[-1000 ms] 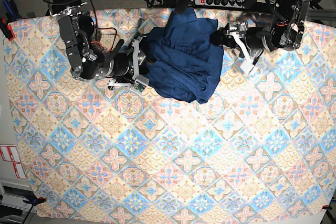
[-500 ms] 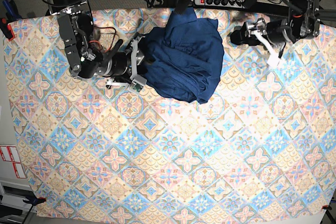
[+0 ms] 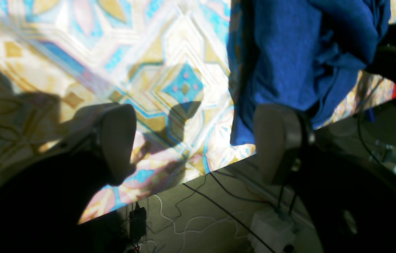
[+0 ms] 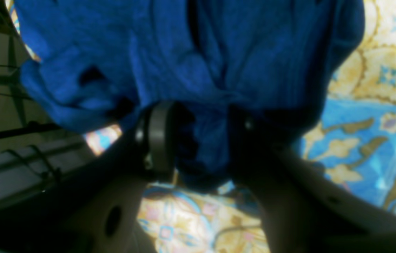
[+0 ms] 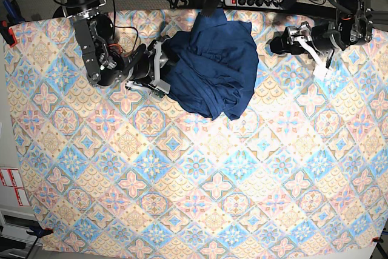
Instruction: Fold the T-shirt properly
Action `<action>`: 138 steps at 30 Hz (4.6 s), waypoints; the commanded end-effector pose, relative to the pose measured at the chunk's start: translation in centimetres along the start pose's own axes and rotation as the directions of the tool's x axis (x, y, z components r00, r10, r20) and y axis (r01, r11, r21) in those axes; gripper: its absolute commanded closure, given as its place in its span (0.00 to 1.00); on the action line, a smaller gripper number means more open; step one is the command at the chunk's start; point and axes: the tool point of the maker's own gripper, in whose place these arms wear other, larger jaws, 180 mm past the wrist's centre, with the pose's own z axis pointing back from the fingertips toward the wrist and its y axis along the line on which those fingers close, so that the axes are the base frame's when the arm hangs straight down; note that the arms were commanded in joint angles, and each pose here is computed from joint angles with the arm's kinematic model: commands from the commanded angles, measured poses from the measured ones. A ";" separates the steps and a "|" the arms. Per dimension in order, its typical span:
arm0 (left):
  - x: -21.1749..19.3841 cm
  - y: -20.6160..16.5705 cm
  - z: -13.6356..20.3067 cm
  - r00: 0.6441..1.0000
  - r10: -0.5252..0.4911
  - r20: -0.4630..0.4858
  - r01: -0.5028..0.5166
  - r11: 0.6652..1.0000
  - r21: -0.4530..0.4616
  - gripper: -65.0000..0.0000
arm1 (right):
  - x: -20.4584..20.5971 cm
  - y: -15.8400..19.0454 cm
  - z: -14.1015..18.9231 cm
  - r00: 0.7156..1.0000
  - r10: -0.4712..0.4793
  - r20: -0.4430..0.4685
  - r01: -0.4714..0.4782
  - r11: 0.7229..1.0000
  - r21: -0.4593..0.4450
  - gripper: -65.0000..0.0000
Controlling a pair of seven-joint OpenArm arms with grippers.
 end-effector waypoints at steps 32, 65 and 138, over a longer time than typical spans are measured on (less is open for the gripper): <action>1.7 -0.1 0.5 0.999 -0.029 0.036 0.029 1.000 -0.001 0.21 | 9.6 7.9 5.7 0.917 0.238 0.319 -0.276 0.958 0.078 0.92; 1.7 -0.1 0.5 0.999 -0.030 0.036 0.030 1.000 -0.002 0.21 | 6.8 0.5 0.2 0.981 0.050 0.185 -0.049 0.999 -0.007 0.60; 8.0 -7.7 0.7 0.960 -0.162 0.228 0.193 0.974 -0.121 0.21 | 13.7 3.3 4.1 0.782 0.622 0.034 -0.607 0.773 -0.187 0.65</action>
